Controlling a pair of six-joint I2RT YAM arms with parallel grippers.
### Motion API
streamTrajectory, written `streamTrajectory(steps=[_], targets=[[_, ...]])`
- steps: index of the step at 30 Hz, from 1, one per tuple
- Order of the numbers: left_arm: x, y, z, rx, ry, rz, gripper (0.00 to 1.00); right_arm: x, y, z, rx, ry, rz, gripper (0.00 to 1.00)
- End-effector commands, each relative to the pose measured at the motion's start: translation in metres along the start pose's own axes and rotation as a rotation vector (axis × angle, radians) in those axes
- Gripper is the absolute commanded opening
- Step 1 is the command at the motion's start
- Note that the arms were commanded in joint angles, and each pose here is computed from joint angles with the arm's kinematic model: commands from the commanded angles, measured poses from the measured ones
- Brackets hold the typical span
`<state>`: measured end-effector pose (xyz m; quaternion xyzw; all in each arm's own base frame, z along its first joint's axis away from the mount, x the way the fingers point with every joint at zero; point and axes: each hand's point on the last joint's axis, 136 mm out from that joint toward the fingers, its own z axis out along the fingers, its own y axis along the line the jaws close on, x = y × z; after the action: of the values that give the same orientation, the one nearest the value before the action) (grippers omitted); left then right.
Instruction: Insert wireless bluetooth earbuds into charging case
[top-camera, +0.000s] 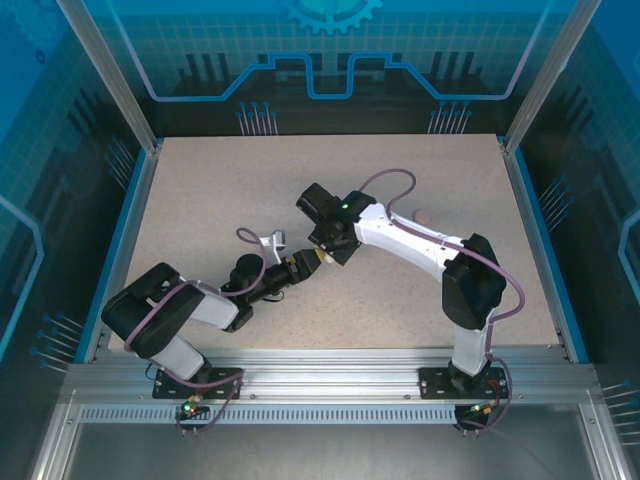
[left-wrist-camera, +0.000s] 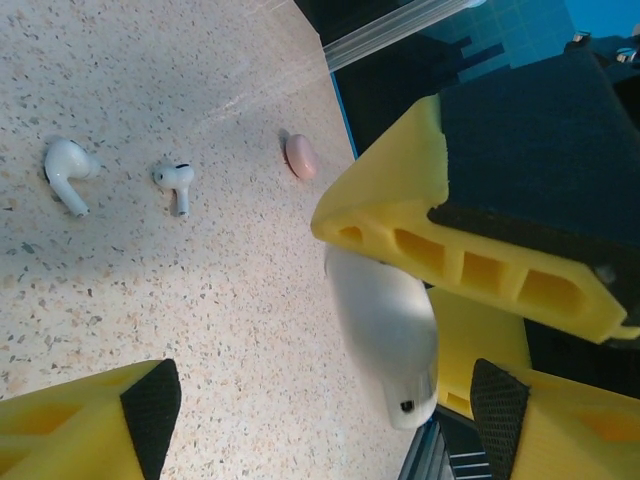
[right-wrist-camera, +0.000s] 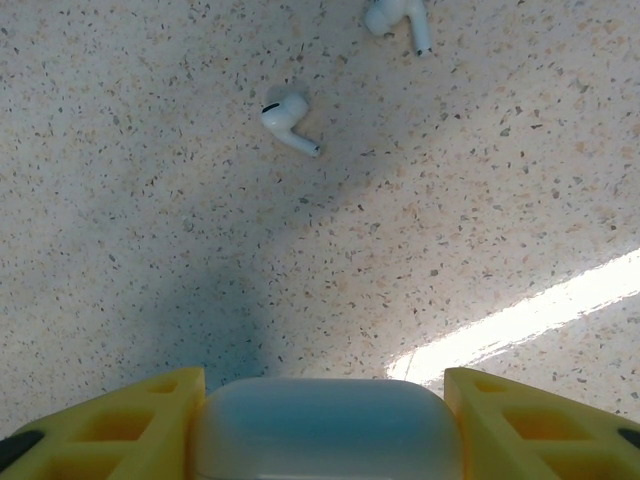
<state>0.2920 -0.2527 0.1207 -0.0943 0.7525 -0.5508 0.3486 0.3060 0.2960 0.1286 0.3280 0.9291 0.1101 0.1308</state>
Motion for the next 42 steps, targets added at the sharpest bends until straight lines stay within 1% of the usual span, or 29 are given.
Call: streamTrajectory(steps=[1, 9, 14, 27, 31, 34, 36, 39, 42], targets=[[-0.014, -0.018, 0.005, 0.056, -0.056, 0.021, 0.76, 0.007, 0.004, 0.000, 0.006, 0.000, 0.008, 0.50], [-0.017, -0.018, 0.010, 0.056, -0.067, 0.011, 0.68, 0.013, 0.008, 0.004, -0.002, 0.014, 0.001, 0.50], [-0.016, -0.015, 0.011, 0.047, -0.065, 0.008, 0.62, 0.016, 0.011, 0.006, -0.008, 0.023, -0.003, 0.50], [-0.017, -0.011, 0.015, 0.037, -0.072, 0.006, 0.48, 0.021, 0.016, 0.002, -0.029, 0.030, -0.018, 0.50], [-0.018, -0.011, 0.015, 0.037, -0.075, 0.006, 0.42, 0.022, 0.016, 0.001, -0.031, 0.030, -0.019, 0.50], [-0.018, -0.011, 0.015, 0.035, -0.077, 0.003, 0.34, 0.022, 0.016, 0.002, -0.031, 0.029, -0.018, 0.50], [-0.018, -0.011, 0.014, 0.034, -0.080, 0.002, 0.32, 0.021, 0.016, 0.001, -0.031, 0.029, -0.017, 0.50], [-0.019, -0.010, 0.013, 0.030, -0.084, 0.001, 0.24, 0.021, 0.017, 0.002, -0.032, 0.026, -0.015, 0.50], [-0.020, -0.011, 0.011, 0.028, -0.088, 0.002, 0.23, 0.021, 0.017, 0.001, -0.032, 0.024, -0.015, 0.50]])
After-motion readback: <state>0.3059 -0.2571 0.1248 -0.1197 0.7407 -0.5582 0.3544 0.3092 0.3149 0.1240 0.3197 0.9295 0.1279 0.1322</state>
